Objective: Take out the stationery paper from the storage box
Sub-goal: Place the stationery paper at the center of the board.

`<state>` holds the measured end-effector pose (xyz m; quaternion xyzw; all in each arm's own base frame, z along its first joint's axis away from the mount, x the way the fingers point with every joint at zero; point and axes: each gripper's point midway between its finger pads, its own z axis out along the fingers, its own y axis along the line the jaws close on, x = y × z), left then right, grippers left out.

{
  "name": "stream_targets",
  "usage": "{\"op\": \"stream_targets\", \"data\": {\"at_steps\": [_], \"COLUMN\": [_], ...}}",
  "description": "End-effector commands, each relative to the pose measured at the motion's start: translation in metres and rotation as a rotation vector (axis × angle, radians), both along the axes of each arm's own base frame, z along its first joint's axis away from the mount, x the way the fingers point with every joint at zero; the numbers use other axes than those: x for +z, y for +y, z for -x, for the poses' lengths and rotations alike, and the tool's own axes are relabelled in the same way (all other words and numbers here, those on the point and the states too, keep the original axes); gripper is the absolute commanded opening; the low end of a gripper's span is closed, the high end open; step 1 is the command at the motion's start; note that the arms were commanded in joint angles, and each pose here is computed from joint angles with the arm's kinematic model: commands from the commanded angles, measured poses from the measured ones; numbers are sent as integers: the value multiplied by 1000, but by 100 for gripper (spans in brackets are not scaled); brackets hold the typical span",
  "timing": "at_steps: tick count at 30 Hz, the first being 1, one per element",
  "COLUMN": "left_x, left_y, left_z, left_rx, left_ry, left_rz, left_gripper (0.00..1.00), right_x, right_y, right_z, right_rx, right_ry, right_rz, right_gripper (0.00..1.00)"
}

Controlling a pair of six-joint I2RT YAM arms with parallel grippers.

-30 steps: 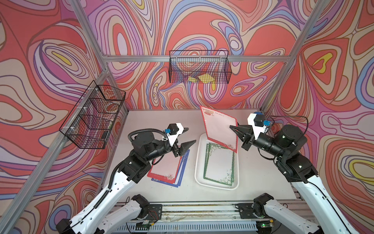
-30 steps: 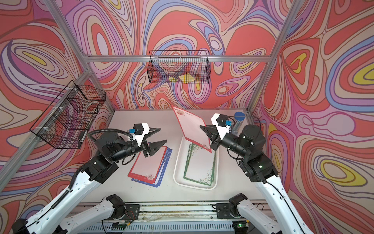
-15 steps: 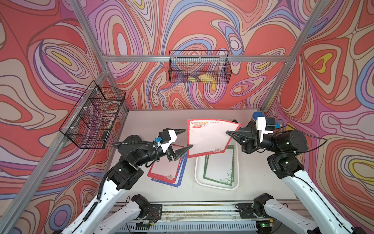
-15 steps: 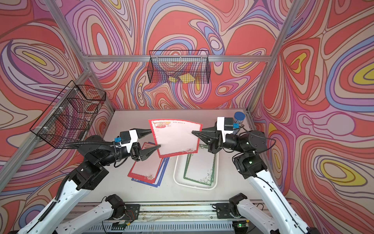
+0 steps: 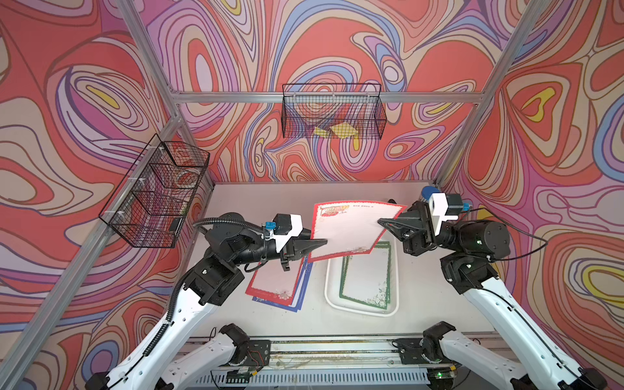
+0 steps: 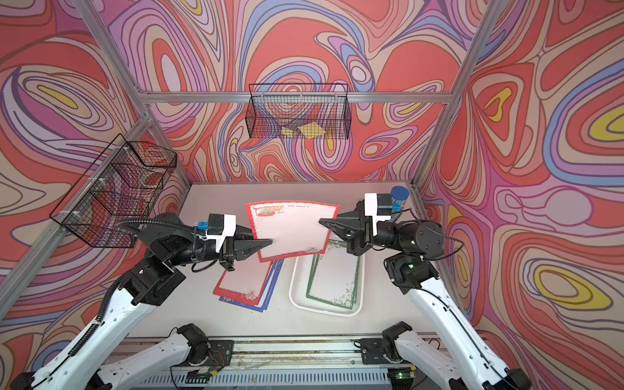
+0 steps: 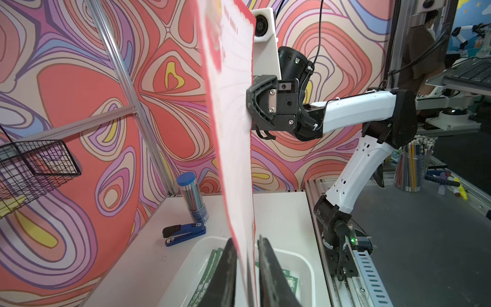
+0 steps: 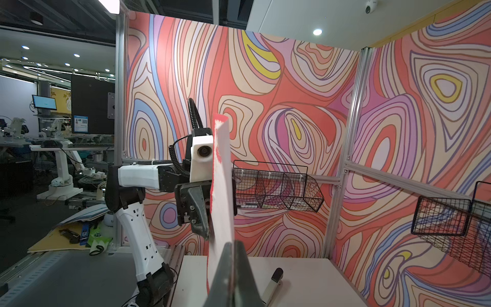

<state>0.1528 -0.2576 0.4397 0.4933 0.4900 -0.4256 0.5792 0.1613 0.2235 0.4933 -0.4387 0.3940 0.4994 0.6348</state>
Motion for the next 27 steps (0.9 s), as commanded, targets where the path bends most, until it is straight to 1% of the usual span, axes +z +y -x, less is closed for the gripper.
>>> {"op": "stream_targets", "data": {"at_steps": [1,3,4,6,8,9,10,11,12,13,14,16,19,24,27], "left_x": [10,10,9,8,5,2,-3,-9,-14,-19,-24,-34,-47,-76,-103], "left_y": [1,0,-1,-1,0,0,3,5,7,12,17,27,46,72,86], "left_z": [8,6,6,4,0,-2,-7,-14,-21,-27,-35,-45,-63,-80,-92], "left_rx": [-37,-34,-34,-28,-4,16,49,89,125,161,194,228,286,342,388], "left_ry": [12,24,29,37,46,54,68,92,118,149,188,286,444,687,803], "left_rz": [17,18,16,10,-18,-44,-84,-126,-166,-212,-251,-301,-312,-334,-389], "left_gripper": [6,1,0,0,0,0,0,0,0,0,0,0,0,0,0], "right_x": [-1,-3,-3,-5,-5,-6,-7,-8,-10,-11,-13,-18,-31,-41,-45], "right_y": [1,2,2,2,1,1,-1,-4,-8,-13,-19,-29,-39,-44,-46], "right_z": [6,5,3,-2,-13,-21,-32,-44,-55,-68,-79,-96,-113,-119,-120], "right_rx": [41,41,33,12,-45,-86,-143,-211,-273,-353,-426,-538,-646,-691,-708], "right_ry": [3,9,11,18,36,55,73,98,126,159,182,209,250,286,296], "right_rz": [4,8,9,9,4,3,2,0,1,-1,-2,4,34,58,66], "right_gripper": [0,0,0,0,0,3,15,34,49,57,60,61,61,61,61]}}
